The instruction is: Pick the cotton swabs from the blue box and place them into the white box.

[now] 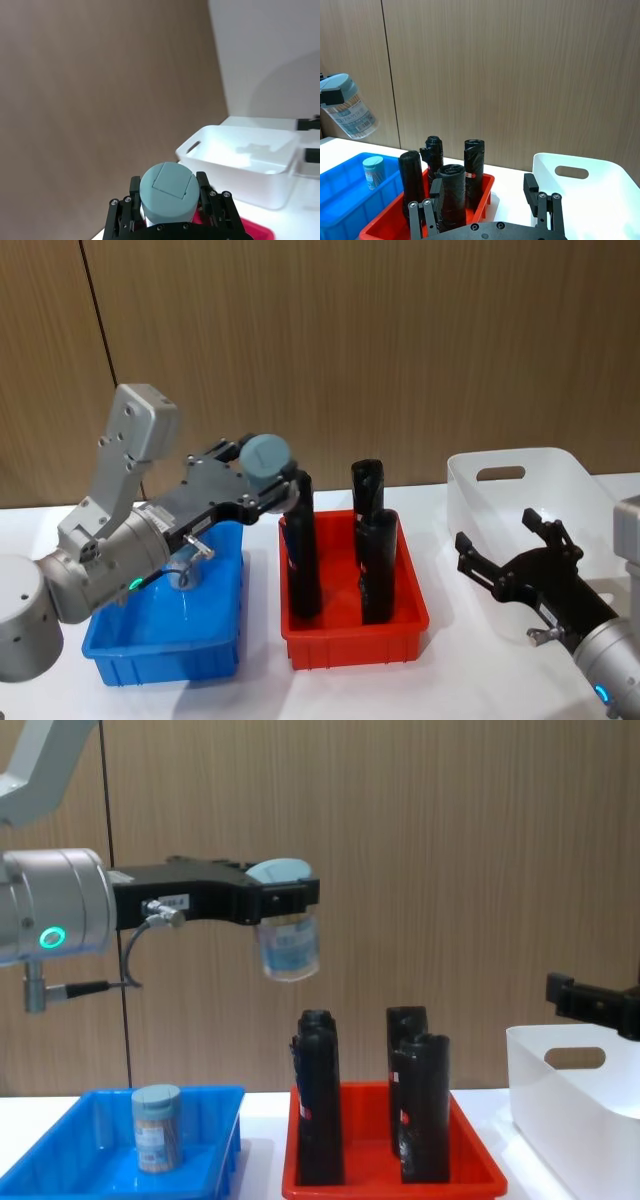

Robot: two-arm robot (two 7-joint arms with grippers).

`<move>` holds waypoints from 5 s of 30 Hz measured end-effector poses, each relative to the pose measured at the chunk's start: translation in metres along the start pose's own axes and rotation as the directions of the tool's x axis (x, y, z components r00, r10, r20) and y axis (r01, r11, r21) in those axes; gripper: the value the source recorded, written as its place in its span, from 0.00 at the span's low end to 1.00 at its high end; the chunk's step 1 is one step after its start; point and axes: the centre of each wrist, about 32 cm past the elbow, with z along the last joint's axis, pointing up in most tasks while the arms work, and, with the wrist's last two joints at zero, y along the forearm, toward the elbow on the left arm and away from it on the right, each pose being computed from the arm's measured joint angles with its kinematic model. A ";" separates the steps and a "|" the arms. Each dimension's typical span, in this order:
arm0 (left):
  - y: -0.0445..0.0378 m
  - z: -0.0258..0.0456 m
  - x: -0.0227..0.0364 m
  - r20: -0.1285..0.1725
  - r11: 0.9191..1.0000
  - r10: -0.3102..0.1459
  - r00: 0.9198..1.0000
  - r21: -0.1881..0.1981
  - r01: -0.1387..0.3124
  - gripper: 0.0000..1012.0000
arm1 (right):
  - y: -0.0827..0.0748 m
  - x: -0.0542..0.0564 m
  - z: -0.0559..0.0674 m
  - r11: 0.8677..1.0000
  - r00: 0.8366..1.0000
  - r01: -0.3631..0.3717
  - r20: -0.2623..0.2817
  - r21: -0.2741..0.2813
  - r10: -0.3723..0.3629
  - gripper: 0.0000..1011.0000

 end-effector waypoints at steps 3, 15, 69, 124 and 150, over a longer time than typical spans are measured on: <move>-0.0026 0.0014 0.0017 0.001 0.999 -0.048 0.999 -0.015 0.048 0.66 | 0.000 0.000 0.000 1.000 1.000 0.000 0.000 0.000 0.000 0.99; -0.0140 0.0042 0.0089 -0.017 0.973 -0.224 0.974 -0.058 0.223 0.66 | 0.000 0.000 0.000 1.000 1.000 0.000 0.000 0.000 0.000 0.99; -0.0239 0.0103 0.0234 -0.109 0.919 -0.388 0.915 -0.128 0.374 0.66 | 0.000 0.000 0.000 1.000 1.000 0.000 0.000 0.000 0.000 0.99; -0.0246 0.0098 0.0229 -0.109 0.918 -0.390 0.914 -0.126 0.376 0.66 | 0.023 0.039 0.035 0.906 0.898 -0.423 0.145 0.027 0.415 0.99; -0.0246 0.0098 0.0229 -0.110 0.918 -0.390 0.914 -0.126 0.376 0.66 | 0.090 0.048 0.069 0.763 0.758 -0.644 0.083 -0.063 0.647 0.99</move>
